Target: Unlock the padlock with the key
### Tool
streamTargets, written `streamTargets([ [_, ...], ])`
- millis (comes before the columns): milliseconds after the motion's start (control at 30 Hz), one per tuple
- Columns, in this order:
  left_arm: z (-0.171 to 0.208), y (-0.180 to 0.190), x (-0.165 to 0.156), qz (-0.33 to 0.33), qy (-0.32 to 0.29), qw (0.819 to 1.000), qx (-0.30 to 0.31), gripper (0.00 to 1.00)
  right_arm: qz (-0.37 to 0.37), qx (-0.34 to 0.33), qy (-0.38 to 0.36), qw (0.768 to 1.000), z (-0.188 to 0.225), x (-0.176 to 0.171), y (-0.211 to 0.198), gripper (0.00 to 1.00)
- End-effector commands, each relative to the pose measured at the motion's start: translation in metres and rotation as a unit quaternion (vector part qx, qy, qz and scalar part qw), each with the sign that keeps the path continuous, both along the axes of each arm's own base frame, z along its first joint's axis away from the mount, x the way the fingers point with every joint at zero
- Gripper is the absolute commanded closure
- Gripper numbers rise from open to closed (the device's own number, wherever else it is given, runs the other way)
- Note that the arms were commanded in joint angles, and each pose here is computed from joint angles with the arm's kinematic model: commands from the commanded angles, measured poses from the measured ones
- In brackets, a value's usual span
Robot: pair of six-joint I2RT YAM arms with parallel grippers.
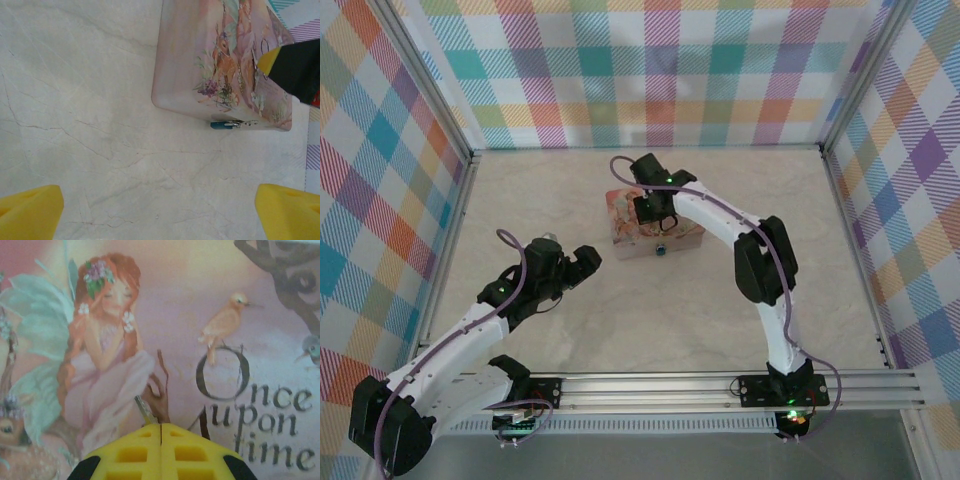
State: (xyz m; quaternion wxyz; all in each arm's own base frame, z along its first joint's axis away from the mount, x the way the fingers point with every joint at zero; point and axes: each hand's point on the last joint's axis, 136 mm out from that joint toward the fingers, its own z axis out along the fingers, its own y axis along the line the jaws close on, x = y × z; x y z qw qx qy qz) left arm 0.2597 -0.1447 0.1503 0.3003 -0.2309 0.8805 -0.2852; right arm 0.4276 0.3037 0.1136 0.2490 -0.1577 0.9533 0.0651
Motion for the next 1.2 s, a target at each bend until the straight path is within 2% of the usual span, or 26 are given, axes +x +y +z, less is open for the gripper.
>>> streamTargets([
  [0,0.005,-0.002,0.005,0.003,-0.014,1.0,-0.018,0.02,0.008,0.066,-0.036,0.997,0.038,-0.009,0.003,1.0],
  [100,0.009,-0.005,0.007,-0.004,-0.016,1.0,-0.024,0.02,0.006,0.126,-0.057,0.99,0.067,-0.017,-0.004,1.0],
  [267,0.04,-0.029,0.02,-0.043,-0.068,0.994,-0.078,0.03,0.006,0.212,-0.085,0.973,0.111,-0.036,-0.021,1.0],
  [467,0.084,-0.059,0.032,-0.091,-0.134,0.974,-0.159,0.09,0.021,0.288,-0.12,0.95,0.162,-0.073,-0.041,1.0],
  [567,0.115,-0.078,0.036,-0.131,-0.172,0.954,-0.206,0.11,0.037,0.322,-0.126,0.938,0.184,-0.094,-0.046,1.0],
  [767,0.171,-0.12,0.039,-0.226,-0.235,0.899,-0.293,0.12,0.063,0.379,-0.105,0.917,0.21,-0.135,-0.049,1.0],
  [1033,0.215,-0.169,0.013,-0.345,-0.3,0.837,-0.3,0.11,0.081,0.461,-0.038,0.883,0.225,-0.172,-0.044,1.0],
  [1167,0.219,-0.188,-0.002,-0.385,-0.307,0.817,-0.299,0.17,0.08,0.483,-0.02,0.872,0.231,-0.18,-0.045,1.0],
])
